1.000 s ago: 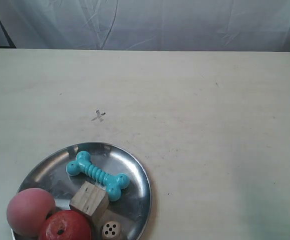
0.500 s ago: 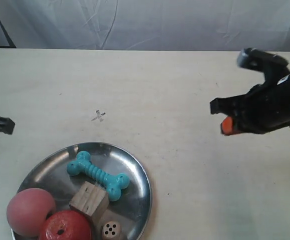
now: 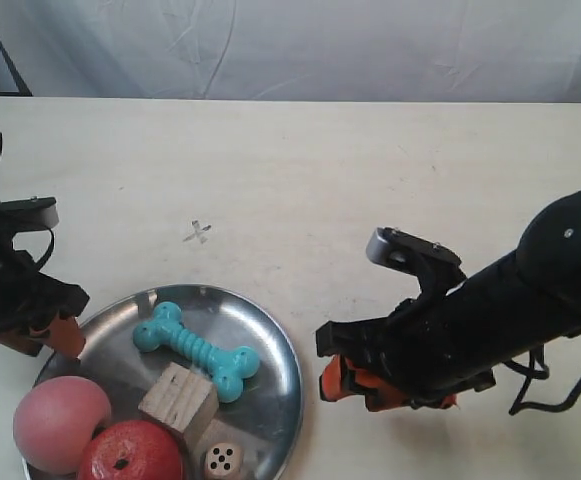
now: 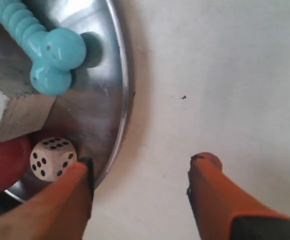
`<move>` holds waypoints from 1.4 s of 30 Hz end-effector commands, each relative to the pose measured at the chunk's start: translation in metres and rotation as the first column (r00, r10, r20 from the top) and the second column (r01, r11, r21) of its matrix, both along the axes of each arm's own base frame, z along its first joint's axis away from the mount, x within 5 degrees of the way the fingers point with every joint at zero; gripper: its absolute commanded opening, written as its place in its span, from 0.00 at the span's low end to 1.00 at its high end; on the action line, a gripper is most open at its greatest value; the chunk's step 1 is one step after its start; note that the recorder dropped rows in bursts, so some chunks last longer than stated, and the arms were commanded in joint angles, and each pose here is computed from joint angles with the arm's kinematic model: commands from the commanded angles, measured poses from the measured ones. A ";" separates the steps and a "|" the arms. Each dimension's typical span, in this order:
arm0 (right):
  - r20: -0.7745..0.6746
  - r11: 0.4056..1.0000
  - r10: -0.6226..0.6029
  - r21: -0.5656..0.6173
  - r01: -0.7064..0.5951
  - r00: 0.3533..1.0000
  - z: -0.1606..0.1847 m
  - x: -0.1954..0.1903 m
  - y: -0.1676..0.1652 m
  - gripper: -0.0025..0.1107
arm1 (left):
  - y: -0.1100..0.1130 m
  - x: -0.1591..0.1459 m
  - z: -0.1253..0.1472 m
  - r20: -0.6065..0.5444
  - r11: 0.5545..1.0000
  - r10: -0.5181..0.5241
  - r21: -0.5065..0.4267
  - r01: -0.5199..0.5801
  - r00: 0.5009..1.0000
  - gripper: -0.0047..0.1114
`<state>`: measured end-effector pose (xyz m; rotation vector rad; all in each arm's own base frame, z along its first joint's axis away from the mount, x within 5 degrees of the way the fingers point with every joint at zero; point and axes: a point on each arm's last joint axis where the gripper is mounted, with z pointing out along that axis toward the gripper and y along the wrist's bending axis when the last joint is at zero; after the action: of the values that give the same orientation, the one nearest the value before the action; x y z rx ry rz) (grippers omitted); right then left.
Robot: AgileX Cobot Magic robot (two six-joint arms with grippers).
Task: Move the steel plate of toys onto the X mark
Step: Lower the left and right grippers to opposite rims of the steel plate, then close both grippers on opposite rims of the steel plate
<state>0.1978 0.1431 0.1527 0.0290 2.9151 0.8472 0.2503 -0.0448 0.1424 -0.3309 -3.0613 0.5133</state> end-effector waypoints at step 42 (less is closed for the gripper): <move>-0.056 0.995 -0.100 0.007 0.100 0.993 -0.049 -0.016 0.046 0.51 | -0.003 0.006 -0.014 -0.003 1.000 -0.003 -0.027 0.003 1.000 0.47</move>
<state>0.1826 0.1904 0.1110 0.1948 2.9162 0.8776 0.2559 -0.0482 0.1283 -0.3100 -3.0528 0.5658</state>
